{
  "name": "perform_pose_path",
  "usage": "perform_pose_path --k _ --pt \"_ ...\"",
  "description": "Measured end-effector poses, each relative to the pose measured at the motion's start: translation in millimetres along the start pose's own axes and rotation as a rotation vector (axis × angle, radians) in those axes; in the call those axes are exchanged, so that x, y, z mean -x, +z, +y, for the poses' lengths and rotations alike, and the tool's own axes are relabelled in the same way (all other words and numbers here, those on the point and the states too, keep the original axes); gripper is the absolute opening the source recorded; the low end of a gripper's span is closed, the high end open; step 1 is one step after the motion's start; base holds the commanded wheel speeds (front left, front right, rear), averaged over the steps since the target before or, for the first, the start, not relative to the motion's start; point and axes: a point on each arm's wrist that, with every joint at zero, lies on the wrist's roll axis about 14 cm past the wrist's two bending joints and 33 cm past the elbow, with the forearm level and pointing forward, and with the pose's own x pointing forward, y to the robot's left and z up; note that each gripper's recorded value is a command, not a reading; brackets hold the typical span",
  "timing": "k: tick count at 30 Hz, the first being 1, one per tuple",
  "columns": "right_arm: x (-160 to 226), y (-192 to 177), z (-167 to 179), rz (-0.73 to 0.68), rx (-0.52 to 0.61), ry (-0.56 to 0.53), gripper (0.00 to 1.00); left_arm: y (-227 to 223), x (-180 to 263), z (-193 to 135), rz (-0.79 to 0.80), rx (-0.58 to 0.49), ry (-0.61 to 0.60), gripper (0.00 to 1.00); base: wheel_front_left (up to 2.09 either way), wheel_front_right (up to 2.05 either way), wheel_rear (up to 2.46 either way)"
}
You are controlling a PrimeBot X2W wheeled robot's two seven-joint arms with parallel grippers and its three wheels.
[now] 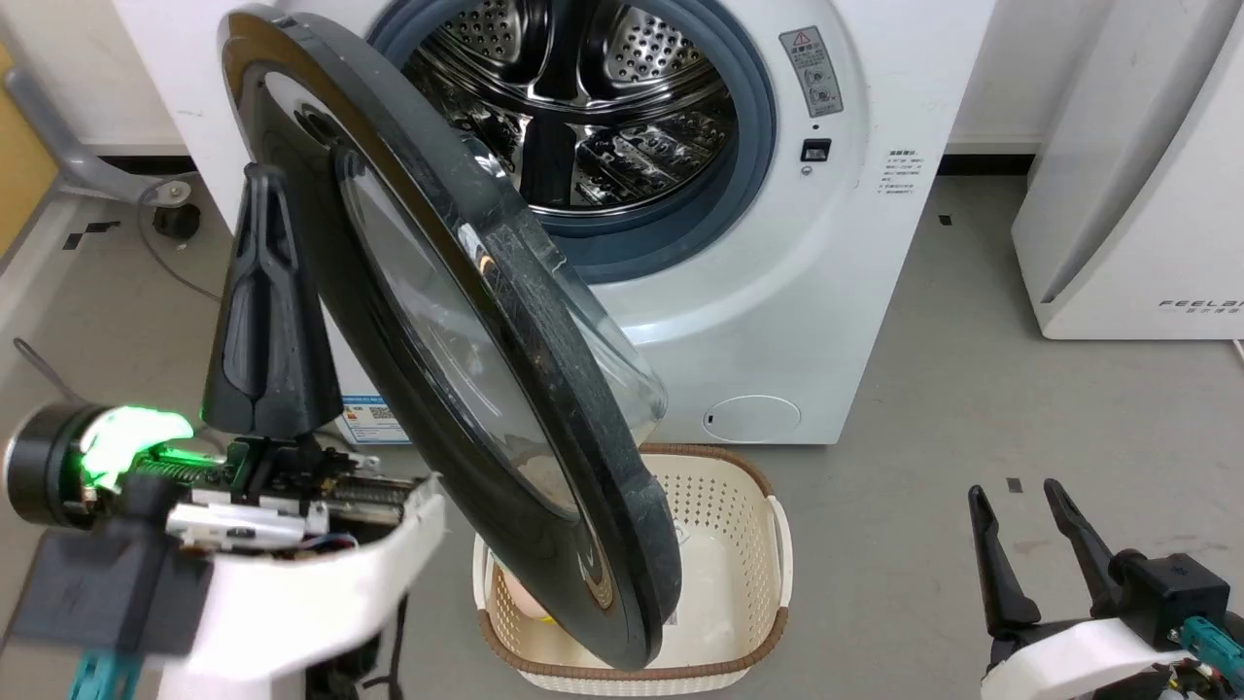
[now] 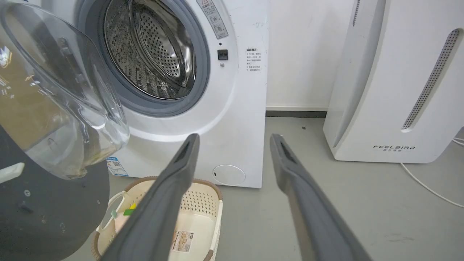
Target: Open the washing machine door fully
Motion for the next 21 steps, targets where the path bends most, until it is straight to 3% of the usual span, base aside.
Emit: perform_pose_path --k 4,8,15,21 --pt "0.7 -1.2 -1.8 0.004 0.000 -0.006 1.00 32.1 -9.1 -25.0 -0.102 0.051 -0.071 0.00 0.00 0.00 0.00" --pt "0.9 -2.8 -3.1 0.009 -0.002 -0.010 1.00 37.7 -5.5 -69.5 -0.084 0.146 -0.218 0.00 0.00 0.00 0.00" --pt "-0.3 -6.8 -2.4 0.020 -0.005 -0.008 1.00 6.2 36.9 -149.5 0.145 0.306 -0.480 0.00 0.00 0.00 0.00" --pt "-2.0 -12.8 -0.8 0.037 -0.012 -0.003 1.00 -38.7 96.3 -191.4 0.432 0.374 -0.644 0.00 0.00 0.00 0.00"
